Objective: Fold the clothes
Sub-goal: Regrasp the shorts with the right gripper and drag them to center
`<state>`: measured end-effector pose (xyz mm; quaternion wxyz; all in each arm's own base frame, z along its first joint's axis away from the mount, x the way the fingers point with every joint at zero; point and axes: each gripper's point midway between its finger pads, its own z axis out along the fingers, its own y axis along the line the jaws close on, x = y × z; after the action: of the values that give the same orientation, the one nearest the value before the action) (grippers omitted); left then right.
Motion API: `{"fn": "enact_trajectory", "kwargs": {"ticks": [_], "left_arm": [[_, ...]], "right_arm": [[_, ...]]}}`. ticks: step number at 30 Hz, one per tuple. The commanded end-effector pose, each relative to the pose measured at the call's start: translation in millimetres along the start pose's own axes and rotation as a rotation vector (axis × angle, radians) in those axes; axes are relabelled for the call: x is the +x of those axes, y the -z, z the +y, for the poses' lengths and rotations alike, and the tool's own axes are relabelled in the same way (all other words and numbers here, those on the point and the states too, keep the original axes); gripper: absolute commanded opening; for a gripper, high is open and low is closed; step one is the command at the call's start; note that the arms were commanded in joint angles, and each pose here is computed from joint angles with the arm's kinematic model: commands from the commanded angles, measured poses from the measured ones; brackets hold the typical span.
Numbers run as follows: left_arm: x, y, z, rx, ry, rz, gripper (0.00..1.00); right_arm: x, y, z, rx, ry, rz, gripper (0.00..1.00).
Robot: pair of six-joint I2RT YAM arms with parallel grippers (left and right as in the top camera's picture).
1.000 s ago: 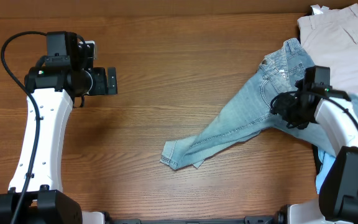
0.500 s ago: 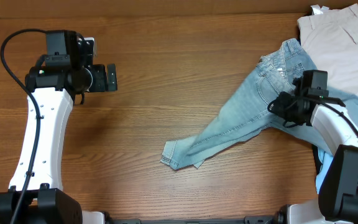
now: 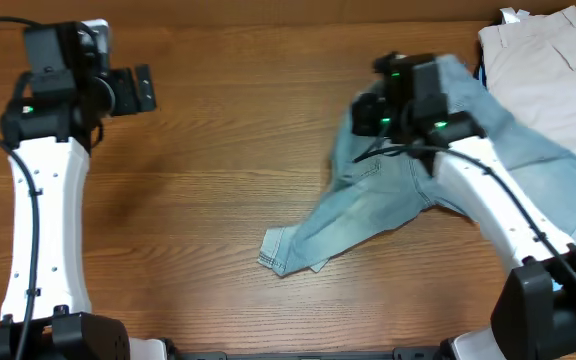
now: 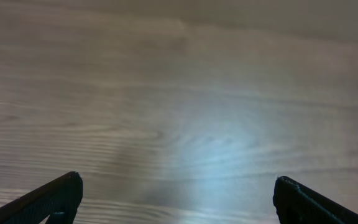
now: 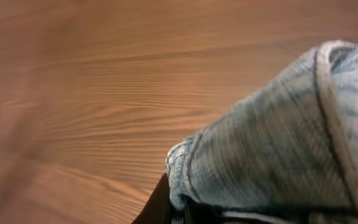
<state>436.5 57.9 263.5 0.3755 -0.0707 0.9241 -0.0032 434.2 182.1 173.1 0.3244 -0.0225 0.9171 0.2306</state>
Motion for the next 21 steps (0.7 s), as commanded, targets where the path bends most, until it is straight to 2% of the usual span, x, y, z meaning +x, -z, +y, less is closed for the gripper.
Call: {"fn": "enact_trajectory", "kwargs": {"ticks": [1, 10, 14, 15, 16, 18, 19, 21], "left_arm": [[-12.1, 6.0, 19.9, -0.047, 0.0, -0.032, 1.0], [-10.8, 9.1, 50.4, -0.095, 0.049, -0.032, 1.0], [-10.5, 9.2, 51.5, -0.097, 0.05, -0.031, 1.0], [-10.3, 9.2, 51.5, -0.097, 0.05, -0.031, 1.0], [-10.2, 9.1, 51.5, -0.097, 0.051, -0.03, 1.0], [-9.8, 9.0, 51.4, -0.097, 0.051, -0.028, 1.0], [-9.3, 9.0, 51.4, -0.097, 0.051, -0.027, 1.0], [-8.0, 9.1, 51.1, -0.096, 0.052, -0.021, 1.0]], "right_arm": [[-4.9, -4.9, 54.3, -0.102, 0.03, -0.044, 0.04], [54.3, -56.8, 166.5, -0.349, 0.079, 0.04, 0.05], [81.9, -49.5, 215.7, -0.419, 0.149, 0.082, 0.14], [89.8, -45.7, 226.5, -0.434, 0.173, 0.099, 0.18], [96.0, -42.0, 234.5, -0.443, 0.199, 0.115, 0.27], [105.2, -35.3, 240.0, -0.41, 0.231, 0.16, 0.48], [104.3, -31.7, 236.5, -0.373, 0.235, 0.177, 0.62], [93.6, -24.6, 224.3, -0.295, 0.222, 0.19, 0.76]]}}
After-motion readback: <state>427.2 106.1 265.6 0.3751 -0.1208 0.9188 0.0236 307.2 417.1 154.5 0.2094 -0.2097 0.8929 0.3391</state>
